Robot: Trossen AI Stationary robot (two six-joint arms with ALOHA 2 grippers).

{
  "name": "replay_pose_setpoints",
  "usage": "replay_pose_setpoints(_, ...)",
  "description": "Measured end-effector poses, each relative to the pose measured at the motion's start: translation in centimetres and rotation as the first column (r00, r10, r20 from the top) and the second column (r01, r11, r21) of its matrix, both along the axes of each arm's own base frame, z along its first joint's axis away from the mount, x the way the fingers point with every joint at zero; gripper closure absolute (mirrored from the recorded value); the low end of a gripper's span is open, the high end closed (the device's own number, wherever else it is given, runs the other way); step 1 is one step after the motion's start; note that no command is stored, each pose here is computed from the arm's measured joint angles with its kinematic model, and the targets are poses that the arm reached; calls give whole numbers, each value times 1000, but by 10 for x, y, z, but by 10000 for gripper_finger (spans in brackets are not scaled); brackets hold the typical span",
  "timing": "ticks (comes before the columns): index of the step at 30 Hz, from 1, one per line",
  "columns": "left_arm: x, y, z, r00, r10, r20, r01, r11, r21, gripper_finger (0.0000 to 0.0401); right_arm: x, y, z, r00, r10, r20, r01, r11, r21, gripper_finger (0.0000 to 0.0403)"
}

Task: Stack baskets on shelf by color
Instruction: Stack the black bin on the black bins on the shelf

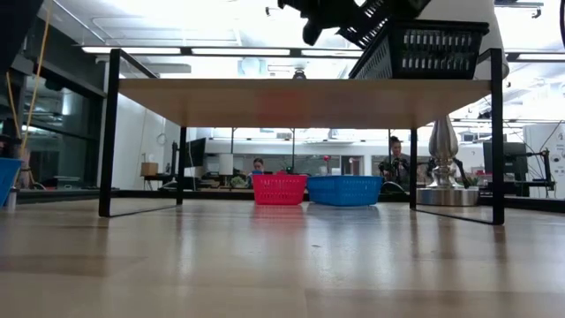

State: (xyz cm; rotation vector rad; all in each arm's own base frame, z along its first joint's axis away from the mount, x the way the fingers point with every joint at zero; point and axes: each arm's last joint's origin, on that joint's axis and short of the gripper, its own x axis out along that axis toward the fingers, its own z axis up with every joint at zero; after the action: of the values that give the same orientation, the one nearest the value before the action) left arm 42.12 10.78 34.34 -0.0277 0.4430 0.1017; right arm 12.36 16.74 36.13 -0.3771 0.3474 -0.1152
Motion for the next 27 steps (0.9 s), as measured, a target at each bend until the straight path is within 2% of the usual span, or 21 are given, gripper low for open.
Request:
replay_pose_setpoints(6,-4,7,-4,999,13,-46,-14,1000,-14,401,0,0,0,1000,0,0,0,1000,0,403)
replay_pose_setpoints(12,-2,7,-16,995,-35,-90,30,998,-60,401,0,0,0,1000,-1,1,1,1000,3,403)
replay_pose_setpoints(27,-1,5,-16,995,-46,-89,42,998,-42,394,0,0,0,1000,-1,1,1,1000,4,403)
